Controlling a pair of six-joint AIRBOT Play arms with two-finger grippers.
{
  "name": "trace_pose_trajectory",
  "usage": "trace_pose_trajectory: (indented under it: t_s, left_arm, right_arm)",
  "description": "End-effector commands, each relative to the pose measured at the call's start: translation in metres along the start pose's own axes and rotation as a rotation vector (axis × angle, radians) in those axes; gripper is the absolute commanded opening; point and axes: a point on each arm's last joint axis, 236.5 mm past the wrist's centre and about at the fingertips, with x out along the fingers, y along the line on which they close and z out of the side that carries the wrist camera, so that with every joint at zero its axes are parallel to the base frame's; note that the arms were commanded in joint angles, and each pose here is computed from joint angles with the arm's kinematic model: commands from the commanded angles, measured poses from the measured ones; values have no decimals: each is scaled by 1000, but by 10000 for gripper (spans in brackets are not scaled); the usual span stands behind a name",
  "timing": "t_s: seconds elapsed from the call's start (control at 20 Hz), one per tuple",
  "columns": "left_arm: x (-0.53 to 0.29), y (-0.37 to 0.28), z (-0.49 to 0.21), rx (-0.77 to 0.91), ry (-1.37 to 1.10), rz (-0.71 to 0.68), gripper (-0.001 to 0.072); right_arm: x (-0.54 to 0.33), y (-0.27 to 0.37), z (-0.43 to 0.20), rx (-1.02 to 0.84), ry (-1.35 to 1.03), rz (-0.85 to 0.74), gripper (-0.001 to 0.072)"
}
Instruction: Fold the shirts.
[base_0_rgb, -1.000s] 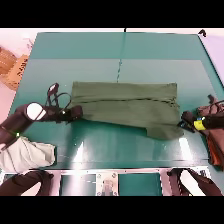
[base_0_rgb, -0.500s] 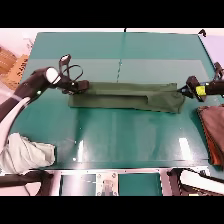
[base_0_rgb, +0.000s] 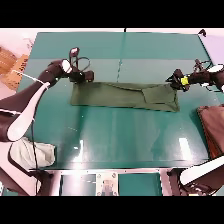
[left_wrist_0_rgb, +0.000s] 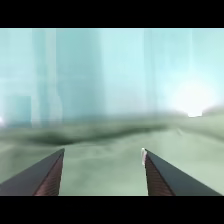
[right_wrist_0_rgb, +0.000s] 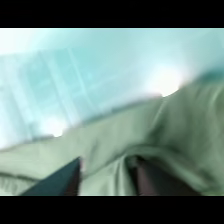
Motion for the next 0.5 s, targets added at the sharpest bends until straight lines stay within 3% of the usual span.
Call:
trace_pose_trajectory:
  t_s: [0.0, 0.1, 0.15, 0.45]
  left_arm:
    - [-30, 34, 34, -100, -2, 27, 560]
    - [-51, 55, 31, -151, 70, 46, 560]
    - [-58, 61, 24, -160, 118, 54, 560]
    - [-69, 51, -21, -127, 316, 37, 559]
  right_arm:
    - [-30, -12, 16, -75, 26, 13, 542]
    - [-50, -38, 12, -106, 68, -12, 563]
    - [-56, -50, 6, -111, 105, -22, 644]
    - [-27, -81, -43, -156, 305, 60, 651]
